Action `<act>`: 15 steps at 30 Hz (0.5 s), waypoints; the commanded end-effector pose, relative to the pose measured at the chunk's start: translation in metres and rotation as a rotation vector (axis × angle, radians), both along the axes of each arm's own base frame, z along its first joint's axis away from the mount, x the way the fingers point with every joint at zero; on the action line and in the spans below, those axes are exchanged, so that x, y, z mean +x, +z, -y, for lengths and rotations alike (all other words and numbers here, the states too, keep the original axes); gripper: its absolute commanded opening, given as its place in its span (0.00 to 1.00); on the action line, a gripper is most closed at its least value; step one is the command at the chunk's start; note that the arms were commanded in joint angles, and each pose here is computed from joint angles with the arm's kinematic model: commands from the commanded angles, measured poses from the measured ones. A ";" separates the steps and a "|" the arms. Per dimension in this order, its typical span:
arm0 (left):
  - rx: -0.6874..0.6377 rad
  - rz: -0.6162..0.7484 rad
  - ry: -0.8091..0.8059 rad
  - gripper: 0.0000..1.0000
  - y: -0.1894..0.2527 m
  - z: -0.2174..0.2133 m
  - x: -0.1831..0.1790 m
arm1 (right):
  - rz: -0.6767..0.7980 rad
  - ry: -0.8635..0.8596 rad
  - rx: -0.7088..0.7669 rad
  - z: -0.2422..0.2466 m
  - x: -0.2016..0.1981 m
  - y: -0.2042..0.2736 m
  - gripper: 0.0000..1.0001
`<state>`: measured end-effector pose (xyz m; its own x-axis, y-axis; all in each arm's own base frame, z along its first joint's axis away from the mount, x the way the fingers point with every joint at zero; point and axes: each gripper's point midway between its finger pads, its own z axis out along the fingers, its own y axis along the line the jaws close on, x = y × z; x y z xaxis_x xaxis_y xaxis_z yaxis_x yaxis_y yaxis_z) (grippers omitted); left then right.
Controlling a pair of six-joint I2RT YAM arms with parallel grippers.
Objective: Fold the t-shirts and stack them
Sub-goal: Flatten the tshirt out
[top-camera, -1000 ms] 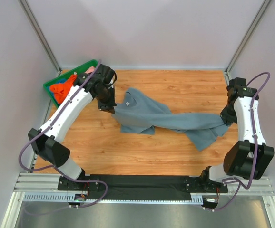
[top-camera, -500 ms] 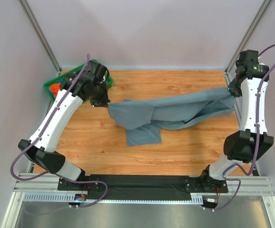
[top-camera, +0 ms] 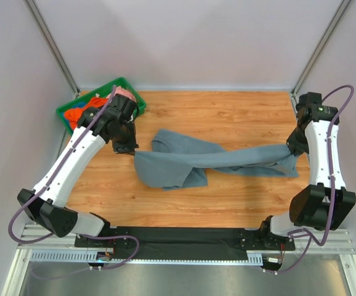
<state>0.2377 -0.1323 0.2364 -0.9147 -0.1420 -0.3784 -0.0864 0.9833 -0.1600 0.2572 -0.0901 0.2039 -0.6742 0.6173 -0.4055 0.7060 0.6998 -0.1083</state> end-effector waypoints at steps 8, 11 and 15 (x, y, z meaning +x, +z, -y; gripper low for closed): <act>0.075 -0.239 0.104 0.00 -0.095 -0.013 0.052 | 0.047 0.123 0.102 0.003 0.112 -0.070 0.16; 0.074 -0.263 0.133 0.00 -0.116 -0.016 0.092 | 0.000 0.102 0.089 0.020 0.146 -0.087 0.20; 0.077 -0.231 0.138 0.09 -0.115 -0.010 0.145 | -0.073 -0.022 0.083 0.028 0.142 -0.086 0.39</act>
